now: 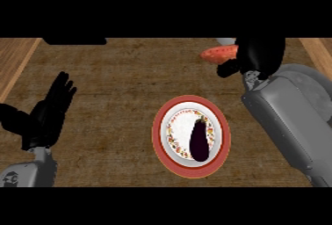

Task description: Pick the sweet potato from the plate and place it in the pan

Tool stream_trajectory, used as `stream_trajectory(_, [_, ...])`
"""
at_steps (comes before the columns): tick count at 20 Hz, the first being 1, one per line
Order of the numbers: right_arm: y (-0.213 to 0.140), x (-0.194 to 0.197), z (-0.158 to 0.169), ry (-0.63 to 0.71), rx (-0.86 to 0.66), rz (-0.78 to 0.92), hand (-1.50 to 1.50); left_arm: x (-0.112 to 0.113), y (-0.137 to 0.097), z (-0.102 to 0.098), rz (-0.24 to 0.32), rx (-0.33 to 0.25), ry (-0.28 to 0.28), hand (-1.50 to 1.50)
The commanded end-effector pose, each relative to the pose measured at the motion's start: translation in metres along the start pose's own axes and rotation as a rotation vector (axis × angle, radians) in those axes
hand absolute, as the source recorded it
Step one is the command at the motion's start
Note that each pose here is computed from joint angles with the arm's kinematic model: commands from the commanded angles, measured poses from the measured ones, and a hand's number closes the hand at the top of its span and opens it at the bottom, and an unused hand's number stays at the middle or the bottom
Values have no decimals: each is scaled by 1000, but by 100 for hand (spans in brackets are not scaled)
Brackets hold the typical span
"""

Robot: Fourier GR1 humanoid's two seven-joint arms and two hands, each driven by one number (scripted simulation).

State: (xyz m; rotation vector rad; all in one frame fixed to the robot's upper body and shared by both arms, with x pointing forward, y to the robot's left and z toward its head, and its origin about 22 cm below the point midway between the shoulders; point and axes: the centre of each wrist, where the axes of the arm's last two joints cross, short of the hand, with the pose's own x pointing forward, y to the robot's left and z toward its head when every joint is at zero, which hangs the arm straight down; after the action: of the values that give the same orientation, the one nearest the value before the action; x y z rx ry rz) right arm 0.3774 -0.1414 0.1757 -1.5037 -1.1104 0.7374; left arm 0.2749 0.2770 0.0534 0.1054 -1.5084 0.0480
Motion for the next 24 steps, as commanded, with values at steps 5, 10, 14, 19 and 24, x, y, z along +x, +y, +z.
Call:
stream_trajectory(5, [-23,-67,-36,168,-105,-63,150,7,-4,-3,-11,7,-9,0])
stream_trajectory(10, [-14,-133,-50,199,-129,-85,150,2,11,2,-12,10,-32,0])
stream_trajectory(14, [20,-187,-64,239,-174,-126,150,-1,-9,-12,7,-11,-4,0])
stream_trajectory(19, [23,-245,-79,226,-150,-128,150,3,-25,-6,-13,-10,-13,0])
stream_trajectory(24, [68,-269,-82,185,-106,-188,150,17,-12,-3,-3,-27,-27,0])
